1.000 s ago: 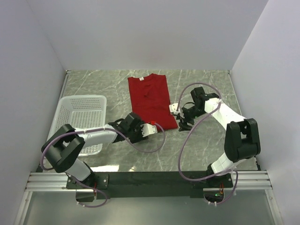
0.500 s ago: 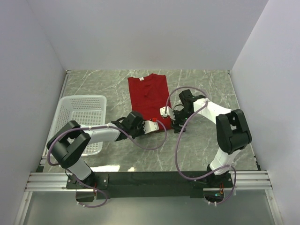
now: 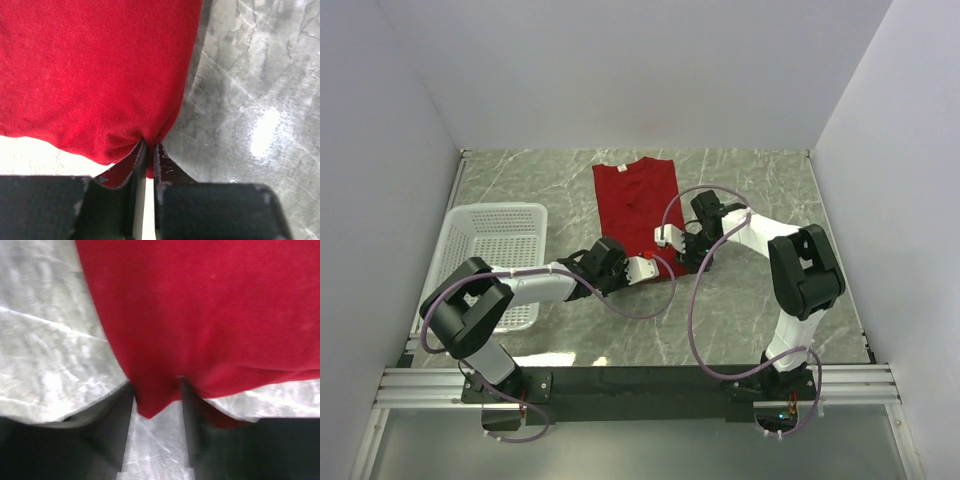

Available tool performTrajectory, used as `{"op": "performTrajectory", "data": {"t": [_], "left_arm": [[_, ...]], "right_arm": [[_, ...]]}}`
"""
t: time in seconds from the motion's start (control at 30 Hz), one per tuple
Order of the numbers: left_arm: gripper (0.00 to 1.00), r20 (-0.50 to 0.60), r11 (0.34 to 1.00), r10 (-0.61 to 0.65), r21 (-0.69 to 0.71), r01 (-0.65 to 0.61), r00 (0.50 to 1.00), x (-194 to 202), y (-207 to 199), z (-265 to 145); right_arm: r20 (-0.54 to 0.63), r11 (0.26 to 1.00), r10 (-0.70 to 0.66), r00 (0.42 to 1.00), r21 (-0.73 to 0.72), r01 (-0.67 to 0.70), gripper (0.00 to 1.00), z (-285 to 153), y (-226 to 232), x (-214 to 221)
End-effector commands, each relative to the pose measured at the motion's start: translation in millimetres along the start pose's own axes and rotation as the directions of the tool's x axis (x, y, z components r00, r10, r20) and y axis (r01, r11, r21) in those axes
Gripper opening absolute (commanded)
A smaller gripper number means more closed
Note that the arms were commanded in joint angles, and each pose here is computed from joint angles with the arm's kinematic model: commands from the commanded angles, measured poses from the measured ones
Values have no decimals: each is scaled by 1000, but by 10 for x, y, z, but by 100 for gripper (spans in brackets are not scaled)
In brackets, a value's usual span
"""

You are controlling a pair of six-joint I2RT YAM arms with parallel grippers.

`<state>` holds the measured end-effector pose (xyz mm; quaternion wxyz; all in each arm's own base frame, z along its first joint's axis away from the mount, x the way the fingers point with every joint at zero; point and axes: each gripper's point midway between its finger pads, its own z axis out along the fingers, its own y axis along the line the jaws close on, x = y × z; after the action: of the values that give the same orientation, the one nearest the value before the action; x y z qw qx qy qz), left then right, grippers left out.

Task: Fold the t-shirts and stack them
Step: Fold the tshirt

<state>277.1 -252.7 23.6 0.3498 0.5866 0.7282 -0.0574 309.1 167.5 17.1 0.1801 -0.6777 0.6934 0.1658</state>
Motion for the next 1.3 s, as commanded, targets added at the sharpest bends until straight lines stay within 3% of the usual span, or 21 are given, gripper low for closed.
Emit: {"op": "performTrajectory", "data": {"t": [0.0, 0.07, 0.1, 0.13, 0.3, 0.43, 0.53, 0.67, 0.77, 1.0, 1.27], "left_arm": [[11, 18, 999, -23, 29, 23, 1000, -30, -51, -32], [7, 20, 999, -21, 41, 20, 1000, -28, -82, -47], [2, 25, 999, -18, 43, 17, 1000, -37, -89, -62], [1, 25, 999, -13, 47, 12, 1000, -35, -107, -73], [1, 51, 995, 13, 95, -17, 999, -77, -241, -214], [1, 135, 977, 53, 198, -79, 989, -300, -516, -460], [1, 179, 954, 56, 281, -105, 982, -441, -731, -674], [1, 234, 885, 19, 449, -125, 972, -670, -1160, -1013], [1, 248, 859, -7, 498, -122, 969, -732, -1323, -1205], [1, 337, 945, 15, 304, -124, 941, -993, -752, -1223], [1, 345, 989, -76, 147, 25, 935, -1110, 470, -776]], "right_arm": [[-52, 998, 11, 999, 62, -8, 42, 31, -127, 17], [-58, 998, 26, 998, 51, -23, 27, 24, -91, 29], [-61, 999, 33, 998, 40, -31, 6, 23, -53, 48], [-64, 999, 37, 997, 25, -35, 0, 25, 3, 68], [-19, 997, 62, 998, -49, -63, 0, -135, 298, 31], [81, 966, 62, 995, -257, -40, 0, -422, 893, -35], [140, 948, 53, 989, -318, -6, 0, -605, 1273, -91], [191, 951, 64, 979, -310, -2, 0, -860, 1604, -178], [200, 962, 84, 976, -270, -27, 0, -981, 1698, -213], [224, 980, 182, 958, -122, -158, 0, -1161, 1264, -384], [227, 944, 327, 917, -116, -308, 0, -1246, 336, -490]]}}
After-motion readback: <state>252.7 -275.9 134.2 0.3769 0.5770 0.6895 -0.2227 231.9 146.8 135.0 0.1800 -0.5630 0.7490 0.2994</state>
